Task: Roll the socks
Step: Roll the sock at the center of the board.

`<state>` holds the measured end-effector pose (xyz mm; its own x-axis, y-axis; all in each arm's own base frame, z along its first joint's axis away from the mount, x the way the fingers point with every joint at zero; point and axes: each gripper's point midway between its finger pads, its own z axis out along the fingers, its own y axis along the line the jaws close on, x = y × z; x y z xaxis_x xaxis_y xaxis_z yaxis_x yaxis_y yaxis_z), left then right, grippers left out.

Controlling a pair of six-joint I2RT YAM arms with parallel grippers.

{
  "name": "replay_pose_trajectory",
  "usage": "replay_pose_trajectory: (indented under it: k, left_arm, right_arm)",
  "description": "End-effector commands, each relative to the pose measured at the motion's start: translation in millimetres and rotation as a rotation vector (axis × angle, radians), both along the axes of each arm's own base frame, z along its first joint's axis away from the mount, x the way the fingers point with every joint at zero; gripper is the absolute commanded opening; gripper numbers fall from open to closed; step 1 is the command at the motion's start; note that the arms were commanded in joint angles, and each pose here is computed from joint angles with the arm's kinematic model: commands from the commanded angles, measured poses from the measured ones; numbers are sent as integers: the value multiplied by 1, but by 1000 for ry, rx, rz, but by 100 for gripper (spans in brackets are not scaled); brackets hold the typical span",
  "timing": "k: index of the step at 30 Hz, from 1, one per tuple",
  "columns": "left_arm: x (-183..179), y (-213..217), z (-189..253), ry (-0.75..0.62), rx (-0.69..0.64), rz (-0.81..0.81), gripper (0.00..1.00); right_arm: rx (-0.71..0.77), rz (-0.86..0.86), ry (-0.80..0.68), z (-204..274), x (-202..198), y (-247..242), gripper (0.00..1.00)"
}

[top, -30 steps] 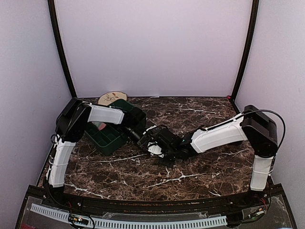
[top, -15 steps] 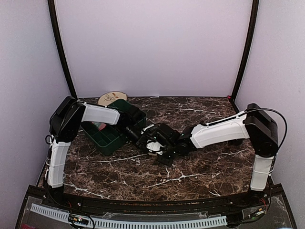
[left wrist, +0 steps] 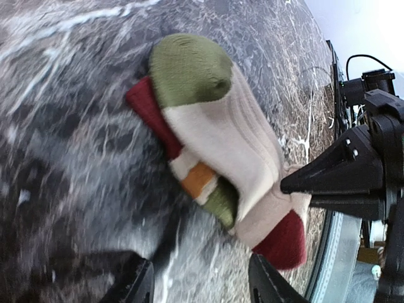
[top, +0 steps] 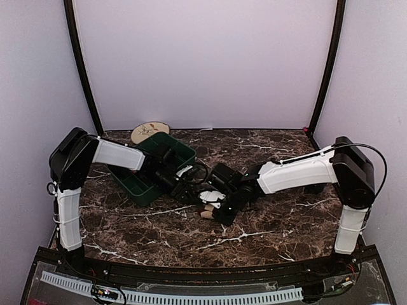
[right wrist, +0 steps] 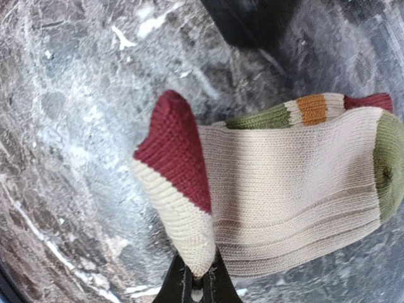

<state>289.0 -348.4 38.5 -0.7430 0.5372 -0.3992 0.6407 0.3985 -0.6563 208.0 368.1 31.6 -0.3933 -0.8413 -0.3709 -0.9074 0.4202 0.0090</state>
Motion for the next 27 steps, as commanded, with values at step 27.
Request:
replay_pose_trajectory:
  k: [27]
  left_arm:
    - [-86, 20, 48, -605, -9, -4, 50]
  right_arm:
    - [213, -73, 754, 0, -56, 29, 0]
